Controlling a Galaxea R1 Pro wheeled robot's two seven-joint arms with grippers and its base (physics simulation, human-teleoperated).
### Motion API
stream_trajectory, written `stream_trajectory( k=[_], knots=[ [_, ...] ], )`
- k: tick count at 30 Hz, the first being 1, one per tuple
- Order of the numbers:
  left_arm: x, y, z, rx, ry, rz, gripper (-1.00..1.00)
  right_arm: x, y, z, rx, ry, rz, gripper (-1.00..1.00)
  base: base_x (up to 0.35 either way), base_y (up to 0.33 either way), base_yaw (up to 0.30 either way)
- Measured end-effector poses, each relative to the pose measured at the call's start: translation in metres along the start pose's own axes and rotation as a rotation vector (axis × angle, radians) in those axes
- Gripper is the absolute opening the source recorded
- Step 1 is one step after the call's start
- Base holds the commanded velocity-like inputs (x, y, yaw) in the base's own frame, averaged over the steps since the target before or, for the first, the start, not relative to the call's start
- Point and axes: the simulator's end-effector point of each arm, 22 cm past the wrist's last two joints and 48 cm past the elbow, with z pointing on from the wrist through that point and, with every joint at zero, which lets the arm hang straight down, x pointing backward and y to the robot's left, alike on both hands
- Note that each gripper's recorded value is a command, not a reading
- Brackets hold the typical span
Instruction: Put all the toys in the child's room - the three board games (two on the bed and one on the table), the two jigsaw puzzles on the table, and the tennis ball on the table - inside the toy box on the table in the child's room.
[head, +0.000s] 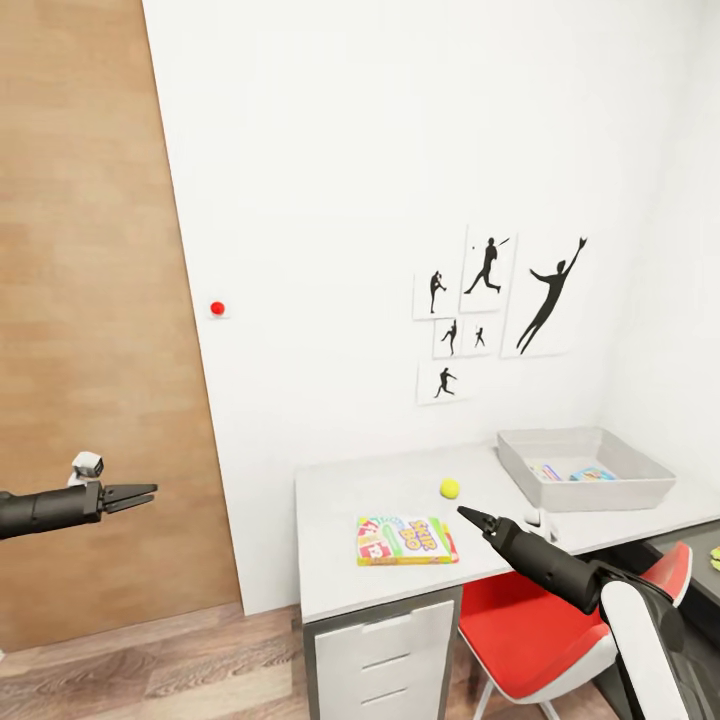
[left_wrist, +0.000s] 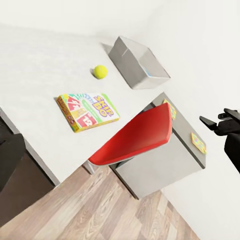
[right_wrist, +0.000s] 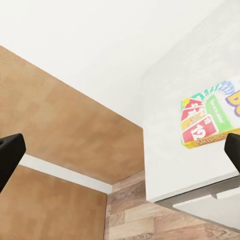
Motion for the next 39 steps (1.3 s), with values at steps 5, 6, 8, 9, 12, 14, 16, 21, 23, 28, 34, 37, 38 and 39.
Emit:
stream_trajectory(
  k=[5, 6, 8, 9, 12, 14, 16, 21, 23, 28, 34, 37, 38, 39],
  knots=[
    [0.000, 0.000, 0.000, 0.000, 0.000, 0.000, 1.00, 0.000, 0.000, 0.000, -0.001, -0.001, 0.001, 1.00, 0.006, 0.021, 0.000],
    [0.000, 0.000, 0.000, 0.000, 0.000, 0.000, 1.00, 0.000, 0.001, 0.000, -0.002, 0.000, 0.000, 1.00, 0.002, 0.102, 0.000],
    [0.000, 0.000, 0.000, 0.000, 0.000, 0.000, 1.00, 0.002, 0.002, 0.002, -0.003, 0.004, -0.003, 1.00, 0.001, 0.176, 0.000],
    [0.000, 0.000, 0.000, 0.000, 0.000, 0.000, 1.00, 0.003, 0.003, 0.002, -0.005, 0.007, -0.004, 1.00, 0.001, 0.207, 0.000],
    [0.000, 0.000, 0.000, 0.000, 0.000, -0.001, 1.00, 0.006, 0.005, 0.005, -0.008, 0.017, -0.011, 1.00, 0.000, 0.224, 0.004],
    [0.000, -0.001, 0.000, 0.000, 0.000, 0.000, 1.00, 0.008, 0.007, 0.006, -0.011, 0.021, -0.014, 1.00, 0.000, 0.139, 0.071],
    [0.000, -0.001, 0.000, 0.001, -0.001, 0.001, 1.00, 0.010, 0.009, 0.007, -0.014, 0.025, -0.016, 1.00, 0.000, 0.071, 0.148],
    [-0.002, -0.003, -0.001, 0.002, -0.004, 0.005, 1.00, 0.016, 0.014, 0.010, -0.017, 0.040, -0.033, 1.00, 0.000, 0.026, 0.206],
    [-0.002, -0.004, -0.001, 0.003, -0.004, 0.006, 1.00, 0.016, 0.015, 0.010, -0.017, 0.041, -0.036, 1.00, 0.000, -0.027, 0.183],
    [-0.002, -0.004, -0.001, 0.004, -0.004, 0.006, 1.00, 0.018, 0.013, 0.011, -0.013, 0.046, -0.034, 1.00, 0.000, -0.197, 0.061],
    [-0.001, -0.006, 0.003, 0.013, -0.003, 0.006, 1.00, 0.018, 0.012, 0.011, -0.012, 0.047, -0.031, 1.00, 0.000, -0.149, 0.012],
    [0.000, -0.007, 0.006, 0.017, -0.002, 0.006, 1.00, 0.019, 0.012, 0.011, -0.011, 0.048, -0.031, 1.00, 0.000, -0.024, 0.002],
    [0.000, -0.007, 0.007, 0.018, -0.001, 0.006, 1.00, 0.019, 0.012, 0.011, -0.011, 0.048, -0.031, 1.00, 0.000, -0.012, 0.001],
    [0.000, -0.007, 0.007, 0.018, -0.001, 0.006, 1.00, 0.019, 0.012, 0.011, -0.011, 0.048, -0.031, 1.00, 0.000, -0.007, 0.001]
  ],
)
